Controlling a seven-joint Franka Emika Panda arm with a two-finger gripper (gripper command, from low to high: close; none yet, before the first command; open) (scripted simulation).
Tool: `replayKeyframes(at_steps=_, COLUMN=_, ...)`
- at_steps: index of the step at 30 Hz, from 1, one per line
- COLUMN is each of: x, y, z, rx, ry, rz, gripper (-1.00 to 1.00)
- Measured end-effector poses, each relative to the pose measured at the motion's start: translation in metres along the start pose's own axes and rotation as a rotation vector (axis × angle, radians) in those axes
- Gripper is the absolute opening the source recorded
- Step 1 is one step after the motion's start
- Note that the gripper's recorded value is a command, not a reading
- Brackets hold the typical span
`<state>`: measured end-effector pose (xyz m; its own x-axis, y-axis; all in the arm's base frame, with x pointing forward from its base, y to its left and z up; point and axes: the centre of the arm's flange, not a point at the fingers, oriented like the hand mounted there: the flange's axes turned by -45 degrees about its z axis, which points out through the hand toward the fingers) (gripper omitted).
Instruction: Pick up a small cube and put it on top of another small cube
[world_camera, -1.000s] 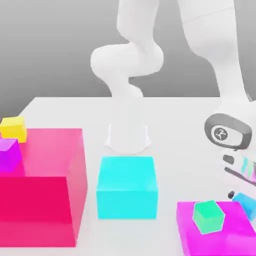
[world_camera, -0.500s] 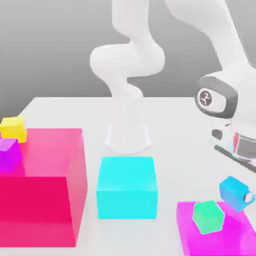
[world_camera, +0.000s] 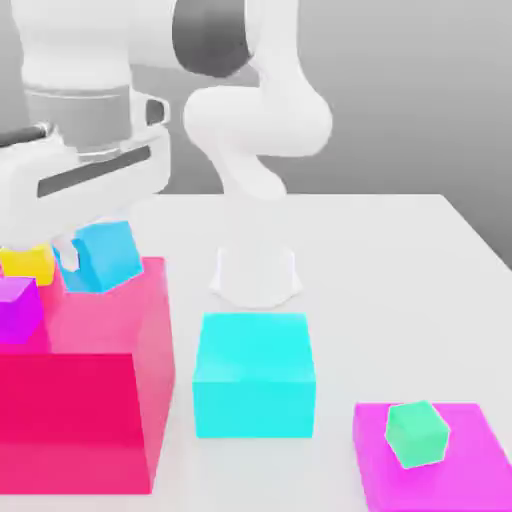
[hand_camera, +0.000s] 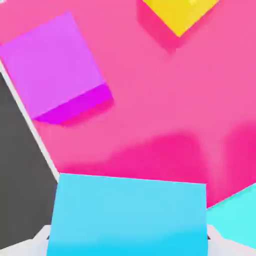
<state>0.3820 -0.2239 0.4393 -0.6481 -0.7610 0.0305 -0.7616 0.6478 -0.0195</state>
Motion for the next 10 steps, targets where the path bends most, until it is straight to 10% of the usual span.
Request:
replayKeyframes(at_steps=6, x=0.083, y=0.008, z=0.025, rx=-0.02, ry=-0.027, rz=0.202, gripper=-1.0)
replayKeyframes(at_steps=7, x=0.084, y=0.009, z=0.036, rx=-0.02, ry=-0.027, rz=0.204, gripper=1.0)
replayKeyframes(at_steps=10, x=0.084, y=0.009, z=0.036, rx=-0.02, ry=-0.027, rz=0.204, gripper=1.0)
